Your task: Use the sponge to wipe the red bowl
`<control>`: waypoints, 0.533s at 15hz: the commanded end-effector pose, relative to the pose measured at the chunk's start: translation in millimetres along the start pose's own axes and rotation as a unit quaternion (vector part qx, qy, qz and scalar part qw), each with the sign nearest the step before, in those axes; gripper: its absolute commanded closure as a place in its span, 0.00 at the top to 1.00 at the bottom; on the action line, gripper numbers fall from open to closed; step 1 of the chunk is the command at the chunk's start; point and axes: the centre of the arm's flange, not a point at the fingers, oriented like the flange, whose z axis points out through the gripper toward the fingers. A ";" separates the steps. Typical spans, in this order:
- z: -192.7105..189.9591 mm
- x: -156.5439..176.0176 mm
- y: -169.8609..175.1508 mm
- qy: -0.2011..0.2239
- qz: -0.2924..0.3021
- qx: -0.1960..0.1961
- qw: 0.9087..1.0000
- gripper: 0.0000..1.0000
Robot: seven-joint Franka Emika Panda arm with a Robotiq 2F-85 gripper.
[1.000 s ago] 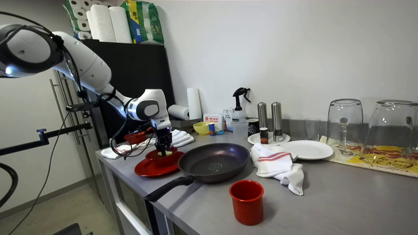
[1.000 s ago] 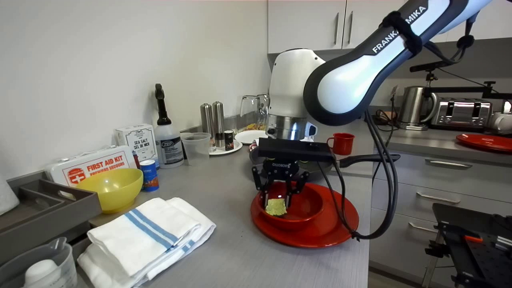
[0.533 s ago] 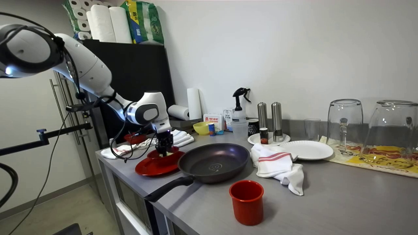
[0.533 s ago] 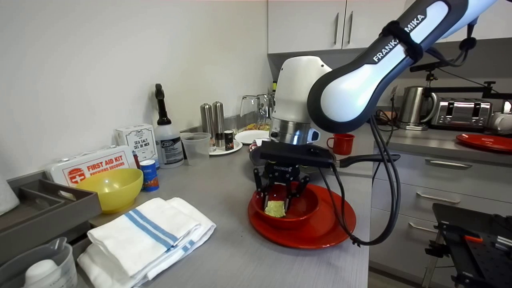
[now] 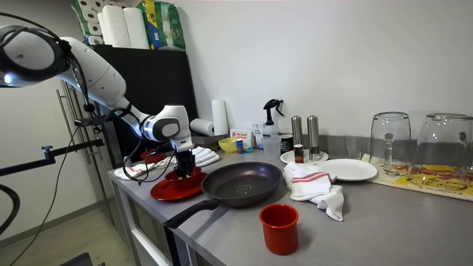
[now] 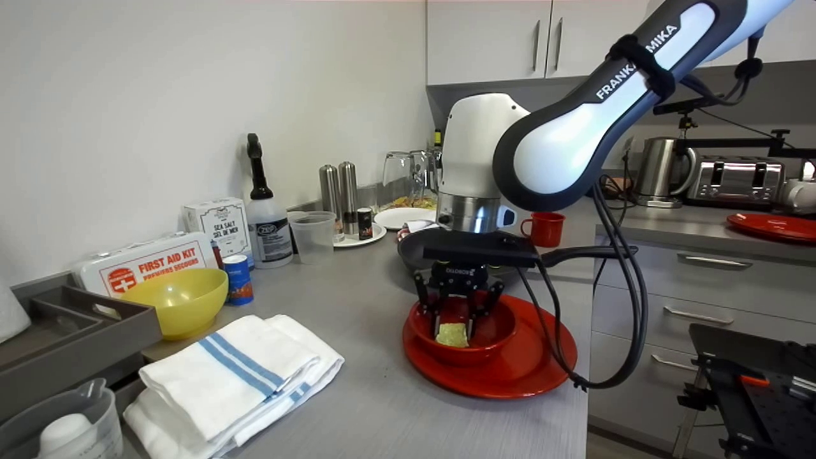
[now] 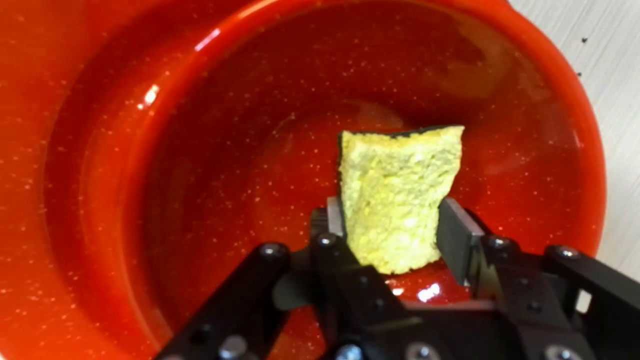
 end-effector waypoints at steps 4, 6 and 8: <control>7.0 -12.2 11.6 -0.027 -0.018 -0.092 0.995 0.23; 7.6 -14.1 12.8 -0.031 -0.021 -0.106 0.994 0.23; 7.2 -14.9 13.2 -0.034 -0.023 -0.117 0.992 0.23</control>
